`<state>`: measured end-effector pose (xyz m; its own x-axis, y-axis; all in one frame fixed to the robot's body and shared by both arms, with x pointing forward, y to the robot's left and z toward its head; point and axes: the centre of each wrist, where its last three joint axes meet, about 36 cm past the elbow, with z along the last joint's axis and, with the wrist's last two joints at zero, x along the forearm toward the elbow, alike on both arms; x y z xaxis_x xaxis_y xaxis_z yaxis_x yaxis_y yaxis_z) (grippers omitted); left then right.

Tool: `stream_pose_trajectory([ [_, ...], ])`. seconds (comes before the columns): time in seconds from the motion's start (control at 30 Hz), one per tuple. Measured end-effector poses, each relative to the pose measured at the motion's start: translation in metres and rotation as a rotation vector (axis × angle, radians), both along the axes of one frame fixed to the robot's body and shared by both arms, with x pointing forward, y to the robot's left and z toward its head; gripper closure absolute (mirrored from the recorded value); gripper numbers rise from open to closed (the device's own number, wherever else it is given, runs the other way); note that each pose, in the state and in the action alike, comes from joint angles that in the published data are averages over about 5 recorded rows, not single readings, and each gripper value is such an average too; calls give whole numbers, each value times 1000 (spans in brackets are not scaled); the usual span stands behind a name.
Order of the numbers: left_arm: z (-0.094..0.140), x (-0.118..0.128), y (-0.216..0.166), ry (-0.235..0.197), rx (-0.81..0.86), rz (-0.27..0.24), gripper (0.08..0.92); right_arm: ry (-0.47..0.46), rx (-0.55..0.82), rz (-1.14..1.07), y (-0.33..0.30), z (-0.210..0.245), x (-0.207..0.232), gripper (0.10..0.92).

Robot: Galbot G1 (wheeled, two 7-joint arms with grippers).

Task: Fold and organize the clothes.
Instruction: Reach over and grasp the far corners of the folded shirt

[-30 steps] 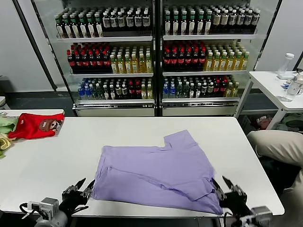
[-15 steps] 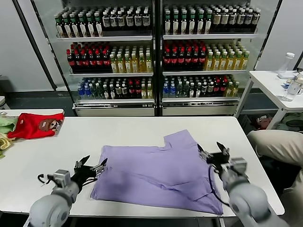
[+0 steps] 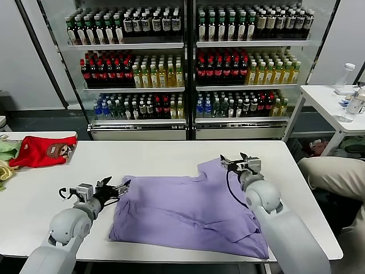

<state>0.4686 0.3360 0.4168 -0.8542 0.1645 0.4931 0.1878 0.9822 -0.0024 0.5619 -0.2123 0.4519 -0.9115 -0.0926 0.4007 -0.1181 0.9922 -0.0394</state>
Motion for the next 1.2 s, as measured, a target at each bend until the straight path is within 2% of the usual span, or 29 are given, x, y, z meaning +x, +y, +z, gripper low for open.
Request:
stream_pose_trajectory([
  [0.23, -10, 15, 10, 21, -22, -14, 177, 49, -12, -16, 9, -17, 25, 200],
  [0.63, -17, 23, 13, 33, -37, -48, 177, 100, -15, -37, 15, -32, 43, 200],
  [1.2, -18, 34, 19, 20, -24, -48, 180, 124, -6, -43, 18, -41, 44, 211],
])
